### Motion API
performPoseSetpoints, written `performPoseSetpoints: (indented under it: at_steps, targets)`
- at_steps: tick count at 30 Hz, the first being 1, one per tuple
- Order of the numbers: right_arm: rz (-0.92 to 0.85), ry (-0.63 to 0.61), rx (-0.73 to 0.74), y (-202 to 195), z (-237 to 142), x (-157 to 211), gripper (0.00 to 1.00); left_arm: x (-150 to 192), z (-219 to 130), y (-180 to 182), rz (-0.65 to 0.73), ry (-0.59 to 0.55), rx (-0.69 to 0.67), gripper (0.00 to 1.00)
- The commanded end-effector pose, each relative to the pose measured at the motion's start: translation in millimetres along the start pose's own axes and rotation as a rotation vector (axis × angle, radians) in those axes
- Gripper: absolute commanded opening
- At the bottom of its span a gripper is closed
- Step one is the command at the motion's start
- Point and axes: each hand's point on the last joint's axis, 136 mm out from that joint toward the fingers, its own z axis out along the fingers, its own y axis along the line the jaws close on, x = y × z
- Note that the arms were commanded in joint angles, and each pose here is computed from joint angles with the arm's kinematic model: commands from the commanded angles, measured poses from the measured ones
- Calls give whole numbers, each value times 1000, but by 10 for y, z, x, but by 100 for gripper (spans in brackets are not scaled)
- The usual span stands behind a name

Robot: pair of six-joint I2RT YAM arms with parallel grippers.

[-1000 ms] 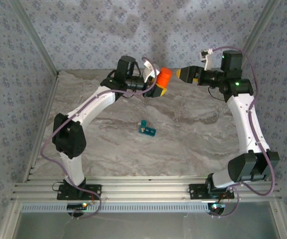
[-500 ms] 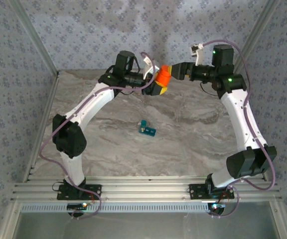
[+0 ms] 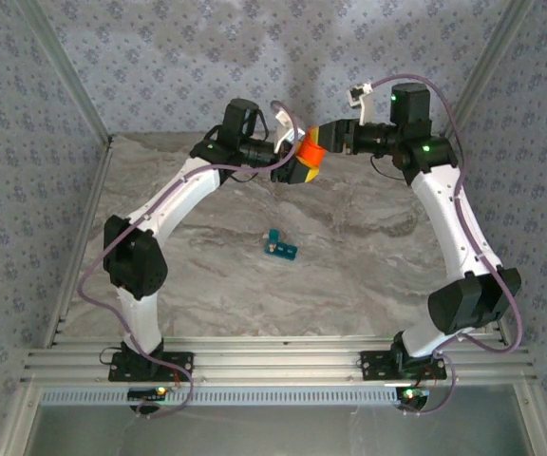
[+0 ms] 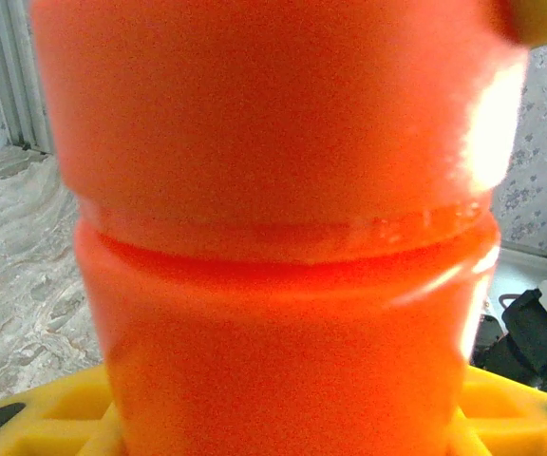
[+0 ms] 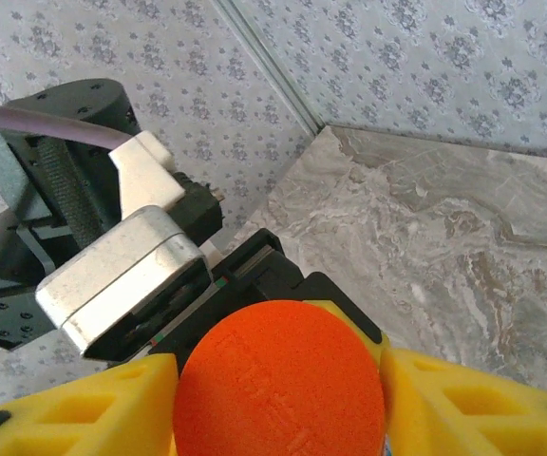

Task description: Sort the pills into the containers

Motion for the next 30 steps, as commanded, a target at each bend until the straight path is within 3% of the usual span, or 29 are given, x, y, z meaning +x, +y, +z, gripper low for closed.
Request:
performPoseSetpoints:
  at_steps: [1,9,17,23,30]
  targets:
    - [-18,7,-25,93,-7,-13,51,-172,-62,-94,37,-30,28,0]
    - [4,22,-6,86,73,134,42,-240,-66,-50,37,-49,-7,0]
    - [79,19,135,-94,321,437,37,-369,-28,58,99,-107,-173,0]
    - [141,2,203,-212,450,612,36,-478,-19,62,146,-190,-280,0]
    - [158,-17,223,-291,358,532,38,-425,-18,90,143,-172,-271,0]
